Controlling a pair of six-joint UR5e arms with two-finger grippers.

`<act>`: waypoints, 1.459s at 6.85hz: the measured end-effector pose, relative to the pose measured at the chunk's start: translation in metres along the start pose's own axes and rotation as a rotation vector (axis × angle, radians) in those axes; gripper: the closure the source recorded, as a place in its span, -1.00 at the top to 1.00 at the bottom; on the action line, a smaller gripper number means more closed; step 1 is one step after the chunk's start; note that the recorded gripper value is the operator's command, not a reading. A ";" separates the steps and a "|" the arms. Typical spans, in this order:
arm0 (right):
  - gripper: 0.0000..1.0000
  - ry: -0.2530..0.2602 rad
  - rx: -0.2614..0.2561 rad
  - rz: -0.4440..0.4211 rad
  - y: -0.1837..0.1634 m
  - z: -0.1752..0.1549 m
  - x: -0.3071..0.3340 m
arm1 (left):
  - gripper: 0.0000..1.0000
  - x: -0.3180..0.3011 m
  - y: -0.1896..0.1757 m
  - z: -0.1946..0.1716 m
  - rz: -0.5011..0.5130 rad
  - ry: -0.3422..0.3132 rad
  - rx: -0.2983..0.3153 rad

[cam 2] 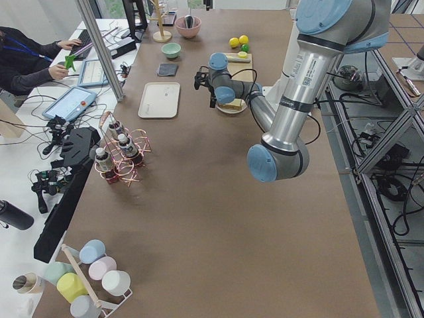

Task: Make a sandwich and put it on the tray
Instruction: 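Grasp the rim of the white plate with the left gripper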

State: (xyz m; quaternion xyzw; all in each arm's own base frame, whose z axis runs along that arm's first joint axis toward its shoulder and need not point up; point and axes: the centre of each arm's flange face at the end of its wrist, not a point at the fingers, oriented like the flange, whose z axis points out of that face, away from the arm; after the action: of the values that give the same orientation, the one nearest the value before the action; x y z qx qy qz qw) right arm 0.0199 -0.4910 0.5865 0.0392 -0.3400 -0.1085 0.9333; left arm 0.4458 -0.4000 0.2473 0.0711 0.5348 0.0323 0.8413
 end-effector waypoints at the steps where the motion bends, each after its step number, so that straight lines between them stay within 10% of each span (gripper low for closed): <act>1: 1.00 0.004 -0.018 0.048 0.013 0.009 0.029 | 0.80 0.006 0.013 0.012 0.001 -0.007 -0.005; 3: 1.00 0.003 -0.025 0.103 0.032 0.013 0.055 | 0.07 0.010 0.029 0.028 0.010 -0.020 -0.015; 10: 1.00 0.007 -0.027 0.131 0.043 0.014 0.067 | -0.06 0.004 0.065 0.085 0.049 -0.025 -0.032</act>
State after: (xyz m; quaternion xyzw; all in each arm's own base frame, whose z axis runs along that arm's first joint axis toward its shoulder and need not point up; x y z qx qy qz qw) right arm 0.0685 -0.4650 0.6460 0.0047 -0.3373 -0.0516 0.9400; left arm 0.5255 -0.3427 0.2893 0.0713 0.5219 0.0607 0.8478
